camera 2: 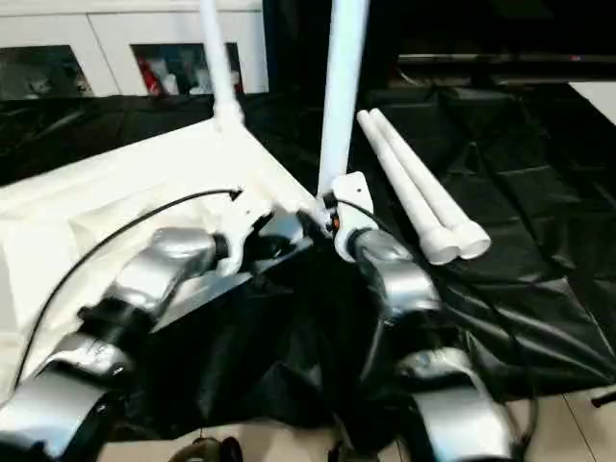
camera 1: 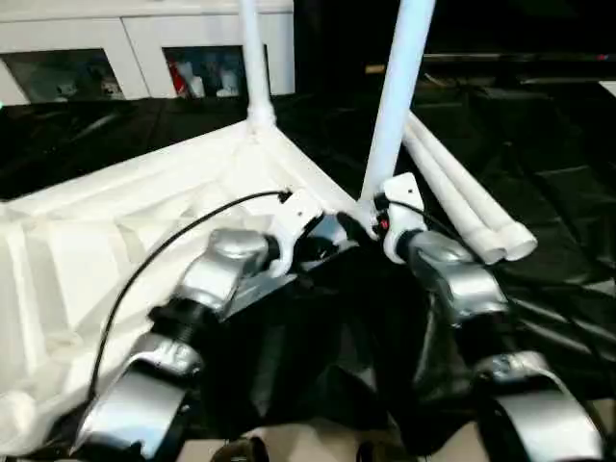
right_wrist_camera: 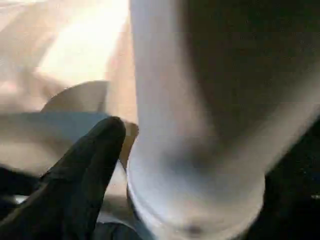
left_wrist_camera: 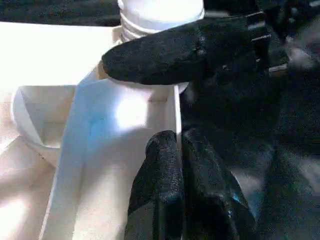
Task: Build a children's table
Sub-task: Rotate leg to tighten
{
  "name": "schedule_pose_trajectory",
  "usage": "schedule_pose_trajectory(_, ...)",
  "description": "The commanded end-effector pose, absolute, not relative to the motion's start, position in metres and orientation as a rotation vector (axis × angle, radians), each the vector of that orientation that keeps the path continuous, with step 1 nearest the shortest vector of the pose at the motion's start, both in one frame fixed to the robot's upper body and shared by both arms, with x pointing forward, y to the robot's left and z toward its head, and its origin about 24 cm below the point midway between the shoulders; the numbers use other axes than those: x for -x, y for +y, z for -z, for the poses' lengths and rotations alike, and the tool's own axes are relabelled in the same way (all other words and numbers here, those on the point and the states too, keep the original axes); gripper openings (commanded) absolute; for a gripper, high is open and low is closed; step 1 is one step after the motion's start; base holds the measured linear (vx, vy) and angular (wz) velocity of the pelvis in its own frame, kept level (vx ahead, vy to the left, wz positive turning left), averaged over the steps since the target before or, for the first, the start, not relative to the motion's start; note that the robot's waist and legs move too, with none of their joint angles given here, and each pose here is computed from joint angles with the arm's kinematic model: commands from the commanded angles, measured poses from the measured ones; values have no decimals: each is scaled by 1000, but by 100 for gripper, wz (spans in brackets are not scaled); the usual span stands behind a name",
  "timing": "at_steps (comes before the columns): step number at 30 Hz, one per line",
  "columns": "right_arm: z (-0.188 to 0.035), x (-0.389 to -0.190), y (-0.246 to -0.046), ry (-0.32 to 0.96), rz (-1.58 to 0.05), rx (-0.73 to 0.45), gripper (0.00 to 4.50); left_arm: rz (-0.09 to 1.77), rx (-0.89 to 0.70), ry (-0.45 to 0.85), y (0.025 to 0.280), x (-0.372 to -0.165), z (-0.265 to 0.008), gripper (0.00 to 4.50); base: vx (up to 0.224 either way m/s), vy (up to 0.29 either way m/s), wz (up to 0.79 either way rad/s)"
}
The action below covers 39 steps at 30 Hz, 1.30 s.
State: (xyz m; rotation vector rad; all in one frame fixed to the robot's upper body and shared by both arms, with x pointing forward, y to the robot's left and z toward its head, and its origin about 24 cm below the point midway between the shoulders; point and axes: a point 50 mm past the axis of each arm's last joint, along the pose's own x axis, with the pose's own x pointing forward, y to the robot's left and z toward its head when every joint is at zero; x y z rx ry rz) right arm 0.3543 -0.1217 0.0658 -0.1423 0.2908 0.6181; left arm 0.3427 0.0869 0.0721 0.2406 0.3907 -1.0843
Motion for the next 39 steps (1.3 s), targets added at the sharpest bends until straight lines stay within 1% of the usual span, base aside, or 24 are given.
schedule_pose_trajectory(1, -55, -343, -120, 353, -738, 176, 391, 1261, -230, 230, 70, -336, -98, 0, 0, 0, 0)
schedule_pose_trajectory(4, -59, -334, -134, 366, -852, 222, 391, 1343, -247, 228, 78, -330, -98, 0, 0, 0, 0)
schedule_pose_trajectory(6, -62, -328, -139, 381, -920, 215, 391, 1387, -263, 236, 83, -326, -98, 0, 0, 0, 0)
schedule_pose_trajectory(8, -63, -326, -141, 385, -942, 213, 391, 1401, -264, 245, 85, -325, -98, 0, 0, 0, 0)
schedule_pose_trajectory(10, -67, -321, -146, 393, -1005, 215, 391, 1462, -259, 269, 90, -320, -98, 0, 0, 0, 0)
schedule_pose_trajectory(11, -68, -321, -146, 393, -1006, 214, 376, 1465, -259, 270, 90, -319, -98, 0, 0, 0, 0)
schedule_pose_trajectory(14, -71, -318, -147, 397, -1048, 200, 376, 1516, -267, 296, 95, -314, -98, 0, 0, 0, 0)
schedule_pose_trajectory(16, -72, -318, -146, 395, -1053, 194, 349, 1520, -267, 300, 96, -314, -98, 0, 0, 0, 0)
schedule_pose_trajectory(17, -72, -318, -146, 396, -1057, 190, 349, 1522, -267, 301, 96, -314, -98, 0, 0, 0, 0)
schedule_pose_trajectory(18, -71, -316, -144, 401, -1066, 187, 335, 1519, -268, 302, 97, -314, -98, 0, 0, 0, 0)
schedule_pose_trajectory(19, -71, -316, -144, 401, -1066, 187, 335, 1519, -268, 302, 97, -314, -98, 0, 0, 0, 0)
schedule_pose_trajectory(21, -69, -314, -141, 407, -1076, 184, 317, 1503, -276, 305, 97, -314, -97, 0, 0, 0, 0)
schedule_pose_trajectory(24, -62, -318, -136, 409, -1001, 160, 300, 1438, -273, 306, 95, -319, -96, 0, 0, 0, 0)
schedule_pose_trajectory(25, -61, -319, -135, 409, -975, 158, 283, 1421, -269, 306, 94, -321, -96, 0, 0, 0, 0)
schedule_pose_trajectory(27, -57, -327, -132, 401, -867, 132, 278, 1359, -252, 300, 90, -326, -97, 0, 0, 0, 0)
schedule_pose_trajectory(28, -57, -327, -132, 401, -867, 132, 276, 1359, -252, 300, 90, -326, -97, 0, 0, 0, 0)
schedule_pose_trajectory(29, -55, -331, -129, 398, -796, 113, 274, 1306, -244, 303, 88, -331, -97, 0, 0, 0, 0)
schedule_pose_trajectory(31, -46, -344, -117, 412, -574, 48, 272, 1144, -221, 302, 75, -344, -98, 0, 0, 0, 0)
schedule_pose_trajectory(33, -40, -350, -104, 428, -456, 13, 272, 1005, -174, 298, 60, -354, -99, 0, 0, 0, 0)
schedule_pose_trajectory(34, -40, -350, -103, 427, -453, 12, 272, 1000, -172, 297, 60, -354, -99, 0, 0, 0, 0)
schedule_pose_trajectory(35, -40, -352, -96, 421, -431, 3, 272, 963, -152, 293, 53, -357, -100, 0, 0, 0, 0)
schedule_pose_trajectory(36, -40, -352, -96, 421, -431, 3, 272, 963, -152, 293, 53, -357, -100, 0, 0, 0, 0)
schedule_pose_trajectory(38, -43, -355, -80, 397, -442, -33, 272, 930, -135, 273, 42, -358, -101, 0, 0, 0, 0)
schedule_pose_trajectory(39, -44, -355, -77, 391, -448, -44, 327, 931, -132, 270, 40, -358, -101, 0, 0, 0, 0)
